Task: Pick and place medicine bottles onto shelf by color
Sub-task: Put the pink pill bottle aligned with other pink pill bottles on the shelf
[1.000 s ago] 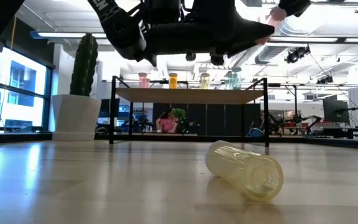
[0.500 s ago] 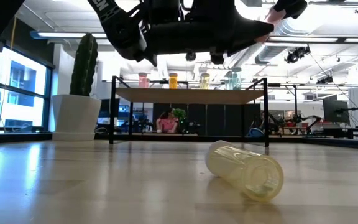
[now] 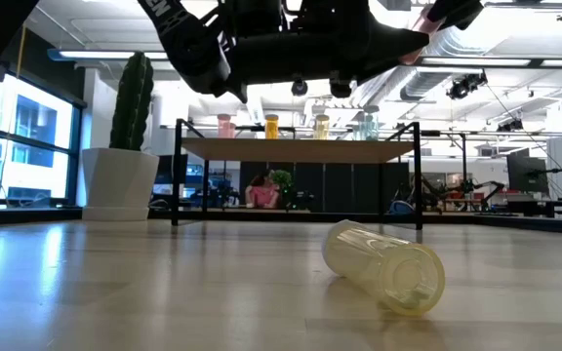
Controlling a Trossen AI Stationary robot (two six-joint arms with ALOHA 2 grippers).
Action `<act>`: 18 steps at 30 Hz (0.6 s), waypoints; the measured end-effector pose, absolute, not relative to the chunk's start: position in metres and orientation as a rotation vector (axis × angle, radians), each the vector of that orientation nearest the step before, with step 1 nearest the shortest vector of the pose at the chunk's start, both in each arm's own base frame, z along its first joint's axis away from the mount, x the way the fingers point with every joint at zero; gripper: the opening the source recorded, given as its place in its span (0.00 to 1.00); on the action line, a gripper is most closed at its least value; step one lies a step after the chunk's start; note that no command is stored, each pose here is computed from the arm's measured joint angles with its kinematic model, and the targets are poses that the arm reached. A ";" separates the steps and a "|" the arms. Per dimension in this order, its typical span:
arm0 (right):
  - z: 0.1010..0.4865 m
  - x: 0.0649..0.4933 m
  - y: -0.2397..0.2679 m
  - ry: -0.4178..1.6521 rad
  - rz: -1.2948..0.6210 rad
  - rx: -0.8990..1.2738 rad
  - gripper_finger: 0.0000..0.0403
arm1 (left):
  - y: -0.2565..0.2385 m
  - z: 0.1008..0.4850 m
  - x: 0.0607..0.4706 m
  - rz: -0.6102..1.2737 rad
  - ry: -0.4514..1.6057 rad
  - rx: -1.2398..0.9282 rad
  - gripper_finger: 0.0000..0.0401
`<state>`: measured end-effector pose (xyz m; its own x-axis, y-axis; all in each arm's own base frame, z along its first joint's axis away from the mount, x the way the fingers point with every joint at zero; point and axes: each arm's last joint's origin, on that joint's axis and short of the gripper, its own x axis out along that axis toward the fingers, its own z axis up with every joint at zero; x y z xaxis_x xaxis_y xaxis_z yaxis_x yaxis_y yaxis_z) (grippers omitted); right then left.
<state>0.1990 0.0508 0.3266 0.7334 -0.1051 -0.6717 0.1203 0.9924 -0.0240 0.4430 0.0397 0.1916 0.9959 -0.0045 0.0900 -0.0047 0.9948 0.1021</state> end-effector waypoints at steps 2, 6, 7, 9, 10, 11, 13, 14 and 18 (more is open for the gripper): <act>0.327 0.199 0.051 0.737 -0.125 0.021 0.26 | 0.040 0.192 0.443 0.010 -0.090 0.105 0.24; 0.327 0.199 0.051 0.737 -0.128 0.030 0.26 | 0.040 0.192 0.443 0.021 -0.089 0.093 0.25; 0.326 0.199 0.051 0.737 -0.130 0.036 0.25 | 0.040 0.191 0.443 0.020 -0.088 0.083 0.25; 0.326 0.199 0.051 0.737 -0.129 0.041 0.25 | 0.041 0.191 0.443 0.020 -0.085 0.060 0.27; 0.326 0.199 0.051 0.739 -0.125 0.043 0.25 | 0.041 0.191 0.443 0.019 -0.083 0.048 0.27; 0.326 0.199 0.051 0.741 -0.120 0.046 0.25 | 0.041 0.191 0.443 0.019 -0.081 0.038 0.28; 0.326 0.199 0.051 0.743 -0.118 0.063 0.25 | 0.041 0.190 0.443 0.018 -0.074 0.018 0.30; 0.326 0.199 0.052 0.747 -0.114 0.072 0.25 | 0.041 0.190 0.443 0.017 -0.069 0.008 0.31; 0.325 0.198 0.052 0.763 -0.115 0.101 0.25 | 0.041 0.186 0.443 0.014 -0.033 -0.047 0.39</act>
